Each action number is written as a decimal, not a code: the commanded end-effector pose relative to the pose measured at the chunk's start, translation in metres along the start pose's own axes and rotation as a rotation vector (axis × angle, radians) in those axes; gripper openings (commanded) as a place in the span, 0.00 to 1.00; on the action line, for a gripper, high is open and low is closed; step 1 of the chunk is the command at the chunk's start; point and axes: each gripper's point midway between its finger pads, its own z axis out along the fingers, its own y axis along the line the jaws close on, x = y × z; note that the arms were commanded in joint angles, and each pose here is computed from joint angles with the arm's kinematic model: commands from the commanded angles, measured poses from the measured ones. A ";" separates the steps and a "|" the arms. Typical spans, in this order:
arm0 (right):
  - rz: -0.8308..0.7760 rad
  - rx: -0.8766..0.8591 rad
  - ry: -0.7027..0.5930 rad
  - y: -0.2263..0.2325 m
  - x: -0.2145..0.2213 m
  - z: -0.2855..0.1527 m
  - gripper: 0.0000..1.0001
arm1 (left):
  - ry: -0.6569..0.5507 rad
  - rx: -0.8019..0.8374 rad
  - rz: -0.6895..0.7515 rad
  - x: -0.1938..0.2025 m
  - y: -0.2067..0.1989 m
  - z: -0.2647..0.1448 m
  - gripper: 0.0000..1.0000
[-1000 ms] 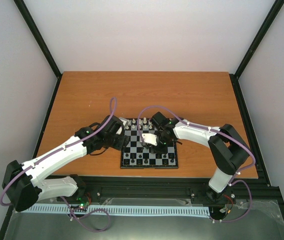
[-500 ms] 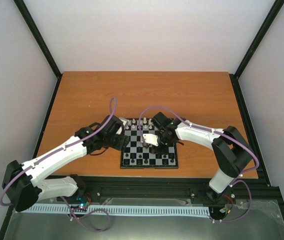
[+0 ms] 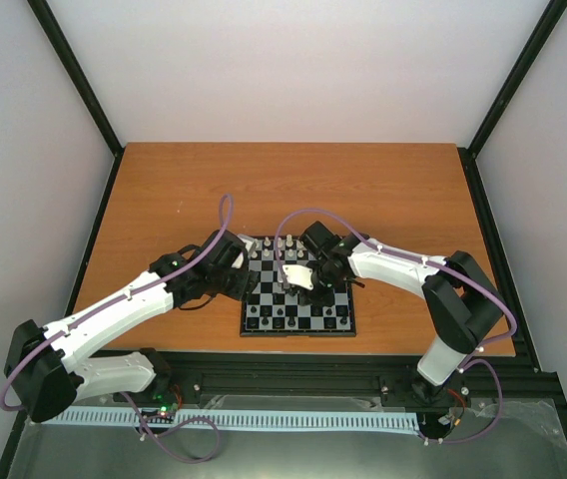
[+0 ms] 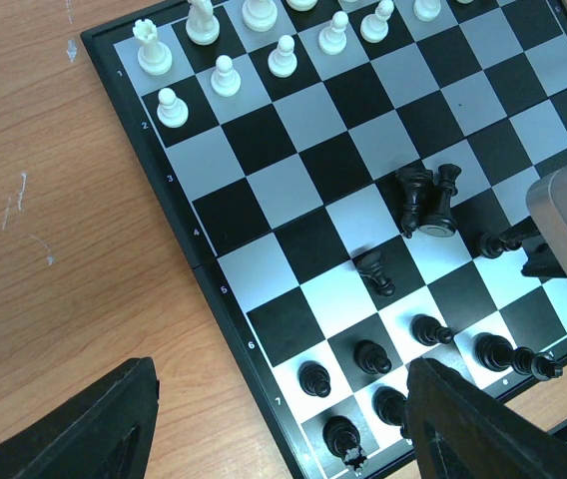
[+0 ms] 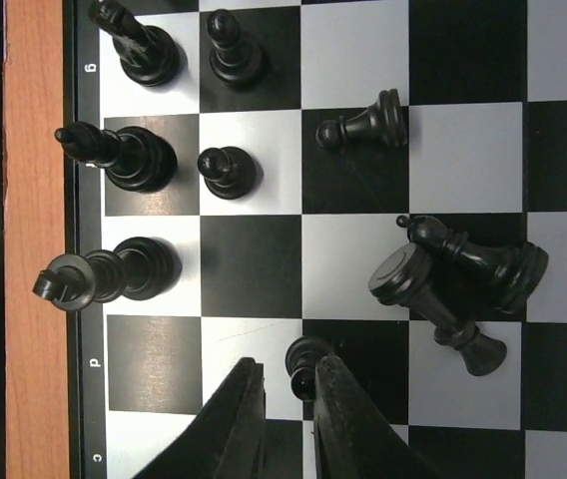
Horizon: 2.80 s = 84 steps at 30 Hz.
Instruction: Set up the chess pieces on the board
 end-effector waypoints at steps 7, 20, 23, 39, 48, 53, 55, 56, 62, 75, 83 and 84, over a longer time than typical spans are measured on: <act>-0.033 -0.084 -0.009 0.022 0.002 0.002 0.11 | -0.026 0.016 0.007 -0.006 -0.001 -0.003 0.71; -0.035 -0.105 0.013 0.028 0.010 0.003 0.11 | -0.020 0.018 0.008 -0.005 -0.002 -0.002 0.71; -0.034 -0.093 0.008 0.026 0.008 0.002 0.12 | -0.019 0.020 0.009 -0.005 -0.002 -0.002 0.71; 0.168 0.161 -0.344 -0.019 0.004 -0.144 0.35 | -0.028 0.252 0.086 -0.017 -0.051 0.002 0.47; 0.447 0.401 -0.578 -0.041 0.051 -0.231 0.37 | 0.057 0.134 0.268 -0.014 -0.086 0.044 0.36; 0.497 0.405 -0.594 -0.044 0.072 -0.225 0.38 | 0.105 0.105 0.319 -0.013 -0.098 0.070 0.34; 0.513 0.367 -0.605 -0.044 0.075 -0.222 0.38 | 0.118 0.097 0.337 -0.015 -0.103 0.076 0.34; 0.519 0.349 -0.609 -0.044 0.076 -0.220 0.38 | 0.127 0.089 0.345 -0.014 -0.104 0.080 0.34; 0.525 0.312 -0.620 -0.044 0.076 -0.217 0.39 | 0.149 0.043 0.367 -0.015 -0.104 0.094 0.38; 0.525 0.284 -0.618 -0.043 0.077 -0.212 0.39 | 0.209 -0.029 0.372 -0.002 -0.093 0.118 0.33; 0.527 0.270 -0.619 -0.043 0.077 -0.210 0.39 | 0.220 -0.014 0.370 0.003 -0.095 0.125 0.30; 0.526 0.270 -0.619 -0.043 0.077 -0.210 0.39 | 0.221 -0.013 0.369 0.003 -0.095 0.126 0.30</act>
